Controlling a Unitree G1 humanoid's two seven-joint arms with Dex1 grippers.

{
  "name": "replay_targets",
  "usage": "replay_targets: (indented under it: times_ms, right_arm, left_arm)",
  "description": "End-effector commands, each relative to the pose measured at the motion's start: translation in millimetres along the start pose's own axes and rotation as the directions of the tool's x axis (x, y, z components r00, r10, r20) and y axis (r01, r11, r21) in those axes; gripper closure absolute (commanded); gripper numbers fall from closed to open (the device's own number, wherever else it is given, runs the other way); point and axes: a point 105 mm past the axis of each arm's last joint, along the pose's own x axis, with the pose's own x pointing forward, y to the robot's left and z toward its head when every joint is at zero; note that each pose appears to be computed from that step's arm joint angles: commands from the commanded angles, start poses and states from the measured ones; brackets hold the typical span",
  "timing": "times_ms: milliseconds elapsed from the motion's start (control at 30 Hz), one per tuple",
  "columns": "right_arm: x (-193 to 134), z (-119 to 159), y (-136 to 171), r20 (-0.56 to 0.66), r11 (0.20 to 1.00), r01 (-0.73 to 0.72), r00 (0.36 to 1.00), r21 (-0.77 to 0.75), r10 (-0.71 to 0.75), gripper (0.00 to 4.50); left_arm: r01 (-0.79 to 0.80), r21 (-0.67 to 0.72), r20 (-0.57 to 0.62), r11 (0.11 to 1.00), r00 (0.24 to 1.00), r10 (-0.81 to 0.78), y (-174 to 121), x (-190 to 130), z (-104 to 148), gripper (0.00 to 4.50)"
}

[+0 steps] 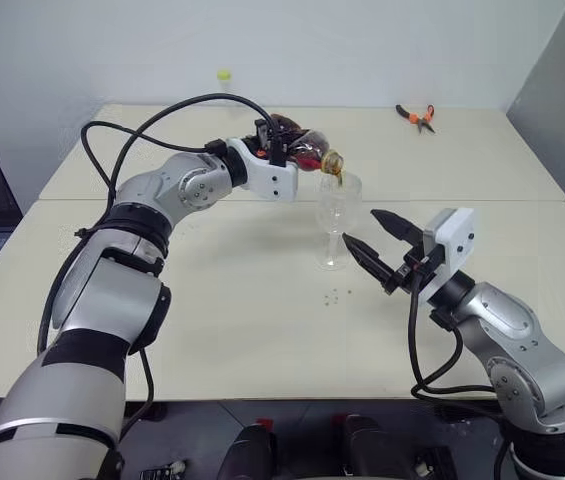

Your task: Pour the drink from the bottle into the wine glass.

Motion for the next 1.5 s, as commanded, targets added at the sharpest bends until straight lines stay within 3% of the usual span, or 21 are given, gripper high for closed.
replay_targets:
  times_ms: [33, 1500]
  right_arm:
    - [-0.6, 9.9, 4.1, 0.039, 0.999, -0.012, 0.999, -0.031, 0.013, 1.24]
    - [-1.3, 7.4, 5.5, 0.031, 1.0, -0.022, 0.999, -0.008, 0.022, 1.24]
  left_arm:
    - [-0.083, 0.065, 0.011, 0.994, 0.996, 0.083, 30.2, 0.7, 0.9, 3.76]
    - [-0.086, 0.114, 0.006, 0.99, 0.996, 0.086, 29.2, 0.5, -0.8, 3.76]
